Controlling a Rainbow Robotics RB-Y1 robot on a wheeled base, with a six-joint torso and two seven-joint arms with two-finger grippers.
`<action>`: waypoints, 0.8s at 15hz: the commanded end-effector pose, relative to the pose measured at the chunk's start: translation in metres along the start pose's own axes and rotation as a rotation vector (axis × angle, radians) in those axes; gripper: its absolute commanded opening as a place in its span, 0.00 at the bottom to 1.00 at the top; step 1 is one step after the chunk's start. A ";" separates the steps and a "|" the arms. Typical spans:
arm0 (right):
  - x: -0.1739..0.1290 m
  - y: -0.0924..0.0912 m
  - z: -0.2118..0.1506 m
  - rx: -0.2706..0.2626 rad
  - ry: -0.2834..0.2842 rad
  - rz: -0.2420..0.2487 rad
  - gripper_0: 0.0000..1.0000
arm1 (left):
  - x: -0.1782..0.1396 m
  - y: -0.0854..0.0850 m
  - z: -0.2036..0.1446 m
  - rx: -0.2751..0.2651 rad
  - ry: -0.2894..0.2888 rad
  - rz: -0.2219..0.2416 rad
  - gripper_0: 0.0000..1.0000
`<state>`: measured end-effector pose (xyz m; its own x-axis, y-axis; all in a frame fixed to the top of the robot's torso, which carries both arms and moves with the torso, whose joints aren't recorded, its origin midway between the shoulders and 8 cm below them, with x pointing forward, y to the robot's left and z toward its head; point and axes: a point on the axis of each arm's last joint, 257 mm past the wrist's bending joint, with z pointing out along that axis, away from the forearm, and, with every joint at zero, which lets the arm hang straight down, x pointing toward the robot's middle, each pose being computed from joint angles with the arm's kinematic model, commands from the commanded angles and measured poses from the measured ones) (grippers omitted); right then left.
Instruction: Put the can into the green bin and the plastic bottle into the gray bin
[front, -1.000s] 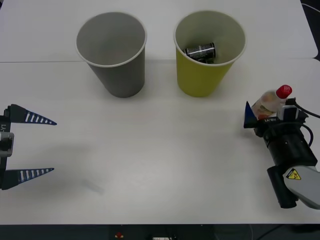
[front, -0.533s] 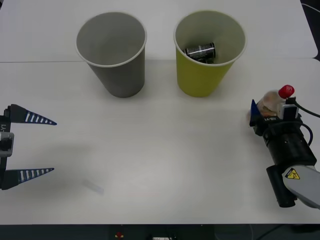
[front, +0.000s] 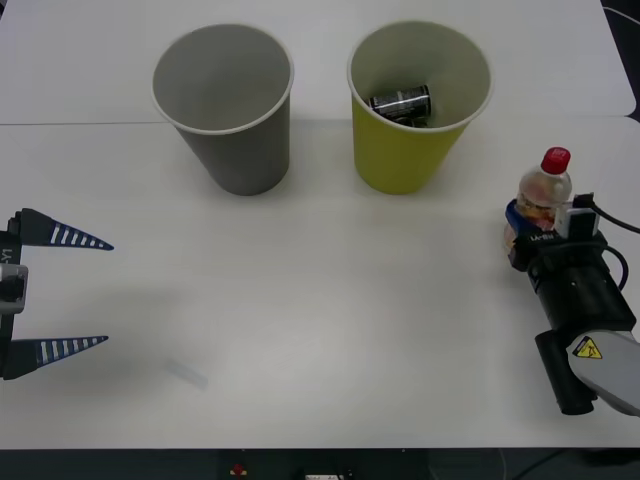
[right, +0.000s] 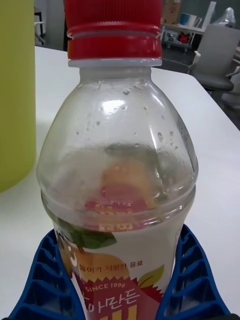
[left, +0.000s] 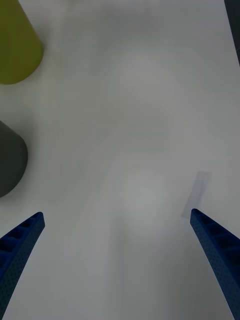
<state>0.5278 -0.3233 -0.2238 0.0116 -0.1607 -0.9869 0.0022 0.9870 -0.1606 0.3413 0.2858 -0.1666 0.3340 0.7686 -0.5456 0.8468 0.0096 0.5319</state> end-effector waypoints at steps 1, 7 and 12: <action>-0.007 0.002 -0.008 -0.025 -0.004 0.002 0.00 | 0.000 0.000 0.000 0.000 0.000 0.000 1.00; -0.040 0.002 -0.023 -0.169 0.005 -0.035 0.00 | 0.000 0.000 0.000 0.000 0.000 0.000 1.00; -0.071 0.004 -0.038 -0.338 0.047 -0.105 0.00 | 0.000 0.000 0.000 0.000 0.000 0.000 1.00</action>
<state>0.4916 -0.3097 -0.1592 -0.0113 -0.2651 -0.9641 -0.3072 0.9185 -0.2490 0.3413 0.2858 -0.1666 0.3340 0.7686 -0.5456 0.8468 0.0096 0.5319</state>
